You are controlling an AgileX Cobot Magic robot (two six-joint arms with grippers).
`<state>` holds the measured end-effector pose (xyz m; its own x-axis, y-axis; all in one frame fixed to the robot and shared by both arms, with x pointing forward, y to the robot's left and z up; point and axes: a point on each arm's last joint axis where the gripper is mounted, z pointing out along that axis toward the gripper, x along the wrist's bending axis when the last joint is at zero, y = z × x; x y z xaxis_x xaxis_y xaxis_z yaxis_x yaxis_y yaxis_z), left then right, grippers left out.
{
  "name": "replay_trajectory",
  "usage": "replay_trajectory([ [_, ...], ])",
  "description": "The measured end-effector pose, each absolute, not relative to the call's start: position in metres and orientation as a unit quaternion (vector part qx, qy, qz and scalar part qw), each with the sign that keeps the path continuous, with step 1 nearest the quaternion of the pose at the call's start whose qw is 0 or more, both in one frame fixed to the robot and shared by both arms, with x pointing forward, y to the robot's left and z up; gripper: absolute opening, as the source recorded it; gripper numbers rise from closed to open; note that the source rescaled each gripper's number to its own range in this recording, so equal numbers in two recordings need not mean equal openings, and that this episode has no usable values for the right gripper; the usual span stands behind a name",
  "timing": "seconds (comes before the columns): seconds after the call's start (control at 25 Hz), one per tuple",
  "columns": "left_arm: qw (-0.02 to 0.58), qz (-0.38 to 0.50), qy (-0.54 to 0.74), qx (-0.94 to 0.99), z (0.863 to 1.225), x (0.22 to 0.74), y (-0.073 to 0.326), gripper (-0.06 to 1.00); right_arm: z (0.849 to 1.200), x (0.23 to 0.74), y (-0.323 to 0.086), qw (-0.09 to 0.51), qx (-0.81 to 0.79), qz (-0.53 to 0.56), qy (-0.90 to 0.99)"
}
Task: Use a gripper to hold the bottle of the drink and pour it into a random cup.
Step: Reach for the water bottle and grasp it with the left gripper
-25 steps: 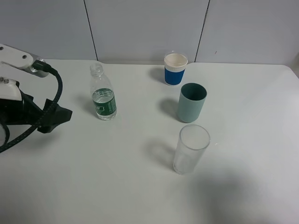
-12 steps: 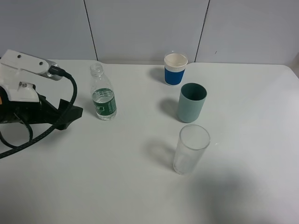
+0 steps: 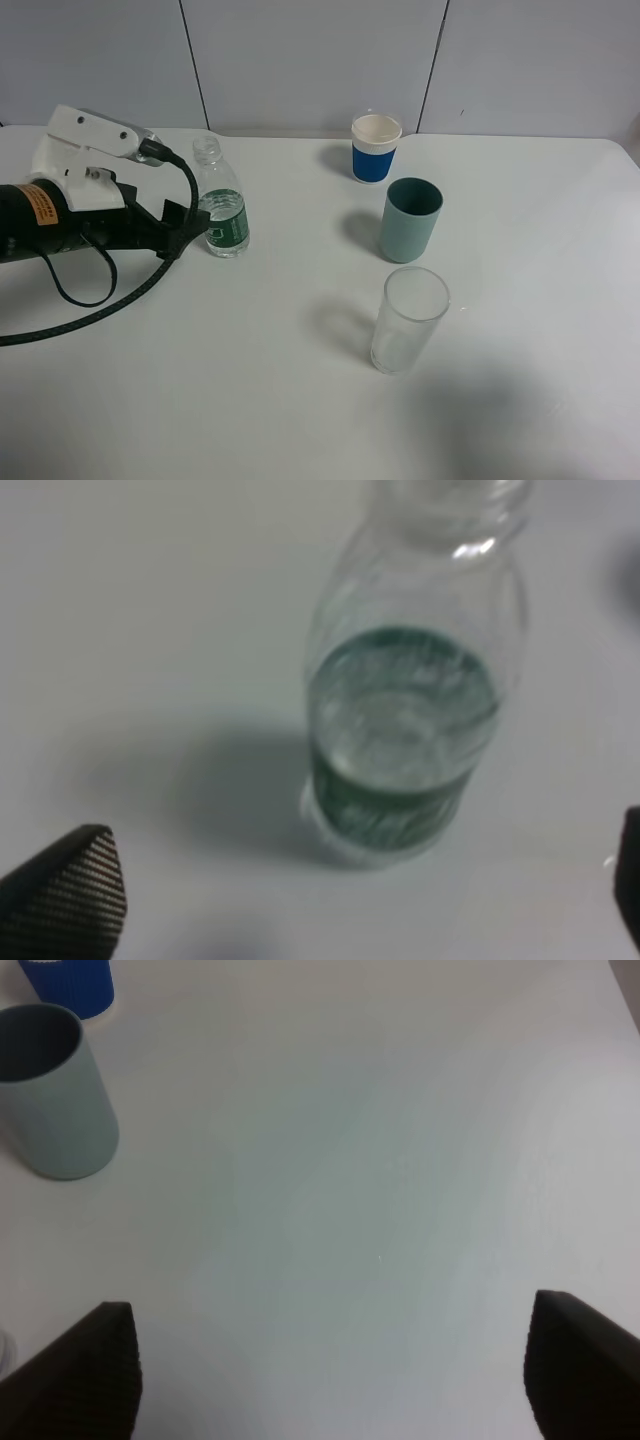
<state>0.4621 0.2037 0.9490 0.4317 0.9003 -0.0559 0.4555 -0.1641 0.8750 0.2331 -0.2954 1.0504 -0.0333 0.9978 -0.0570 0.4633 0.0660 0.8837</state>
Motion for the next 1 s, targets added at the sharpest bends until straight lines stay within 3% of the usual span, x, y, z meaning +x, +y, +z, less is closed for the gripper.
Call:
replay_trajectory([
  [0.24, 0.479, 0.231, 0.442, 0.722, 0.933, 0.47, 0.192, 1.0, 1.05, 0.233, -0.295, 0.377, 0.584, 0.355, 0.625],
  [1.0, 0.514, 0.211, 0.44, 0.706, 0.889, 0.498, 0.185, 1.0, 1.05, 0.233, -0.295, 0.377, 0.584, 0.355, 0.625],
])
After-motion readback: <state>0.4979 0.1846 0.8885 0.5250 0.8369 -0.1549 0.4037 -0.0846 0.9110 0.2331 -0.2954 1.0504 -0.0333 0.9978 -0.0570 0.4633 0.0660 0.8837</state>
